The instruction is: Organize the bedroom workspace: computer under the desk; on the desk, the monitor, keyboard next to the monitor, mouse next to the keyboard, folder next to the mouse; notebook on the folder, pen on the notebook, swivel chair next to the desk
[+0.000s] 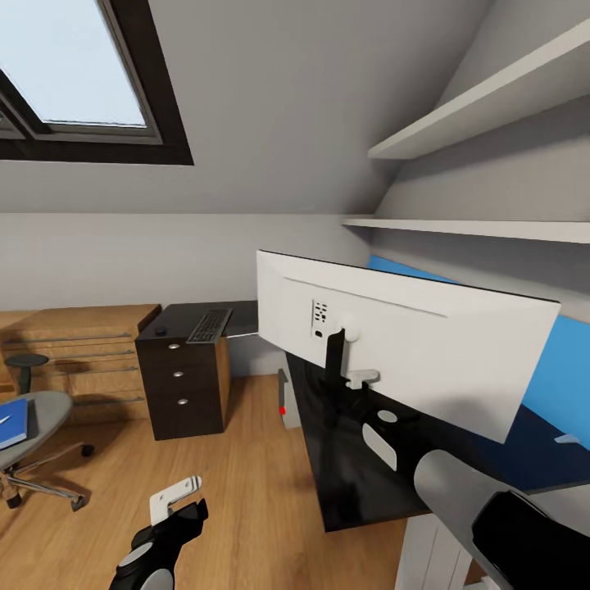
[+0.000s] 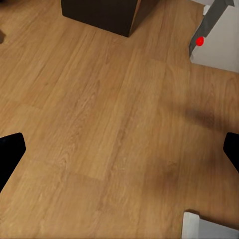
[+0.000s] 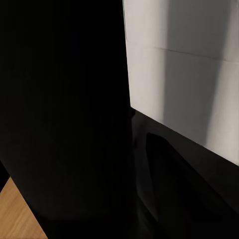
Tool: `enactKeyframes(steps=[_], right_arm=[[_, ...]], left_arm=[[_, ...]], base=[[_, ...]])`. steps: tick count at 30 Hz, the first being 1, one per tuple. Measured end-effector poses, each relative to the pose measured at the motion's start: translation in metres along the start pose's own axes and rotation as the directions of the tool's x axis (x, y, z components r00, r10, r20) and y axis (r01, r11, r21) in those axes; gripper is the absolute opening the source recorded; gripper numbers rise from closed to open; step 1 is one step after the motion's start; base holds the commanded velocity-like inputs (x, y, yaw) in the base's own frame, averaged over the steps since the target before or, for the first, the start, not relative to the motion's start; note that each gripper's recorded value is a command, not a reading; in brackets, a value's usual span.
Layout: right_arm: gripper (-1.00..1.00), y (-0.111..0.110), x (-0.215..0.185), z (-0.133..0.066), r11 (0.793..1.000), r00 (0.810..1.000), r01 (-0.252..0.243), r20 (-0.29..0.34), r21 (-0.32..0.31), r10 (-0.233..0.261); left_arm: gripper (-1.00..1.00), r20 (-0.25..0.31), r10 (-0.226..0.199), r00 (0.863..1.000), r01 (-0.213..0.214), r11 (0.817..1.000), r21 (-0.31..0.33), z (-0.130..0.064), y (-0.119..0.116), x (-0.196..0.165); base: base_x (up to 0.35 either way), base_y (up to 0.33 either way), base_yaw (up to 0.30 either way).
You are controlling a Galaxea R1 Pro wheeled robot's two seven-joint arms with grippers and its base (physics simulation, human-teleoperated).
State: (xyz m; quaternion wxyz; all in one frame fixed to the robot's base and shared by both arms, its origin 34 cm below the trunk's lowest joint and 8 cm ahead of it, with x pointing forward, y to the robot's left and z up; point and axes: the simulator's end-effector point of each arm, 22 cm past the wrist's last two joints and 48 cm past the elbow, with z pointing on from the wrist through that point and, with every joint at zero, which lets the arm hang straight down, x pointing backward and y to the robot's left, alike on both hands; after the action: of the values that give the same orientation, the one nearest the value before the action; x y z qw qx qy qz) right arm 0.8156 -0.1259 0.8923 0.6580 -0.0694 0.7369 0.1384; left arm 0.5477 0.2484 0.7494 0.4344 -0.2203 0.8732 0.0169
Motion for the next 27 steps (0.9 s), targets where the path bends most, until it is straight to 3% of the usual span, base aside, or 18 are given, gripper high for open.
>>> enactKeyframes(steps=[9,27], right_arm=[[-1.00,-0.001,0.001,0.000,1.000,1.000,-0.002,-0.002,0.003,0.002],[-1.00,0.004,0.014,0.001,1.000,1.000,0.016,0.006,-0.009,-0.016]], left_arm=[[1.00,0.002,-0.001,1.000,0.001,1.000,0.001,0.000,0.000,-0.001],[1.00,0.010,-0.014,1.000,0.014,1.000,0.004,0.008,0.003,0.010]], base=[[0.000,-0.188,0.000],[0.000,-0.005,0.000]])
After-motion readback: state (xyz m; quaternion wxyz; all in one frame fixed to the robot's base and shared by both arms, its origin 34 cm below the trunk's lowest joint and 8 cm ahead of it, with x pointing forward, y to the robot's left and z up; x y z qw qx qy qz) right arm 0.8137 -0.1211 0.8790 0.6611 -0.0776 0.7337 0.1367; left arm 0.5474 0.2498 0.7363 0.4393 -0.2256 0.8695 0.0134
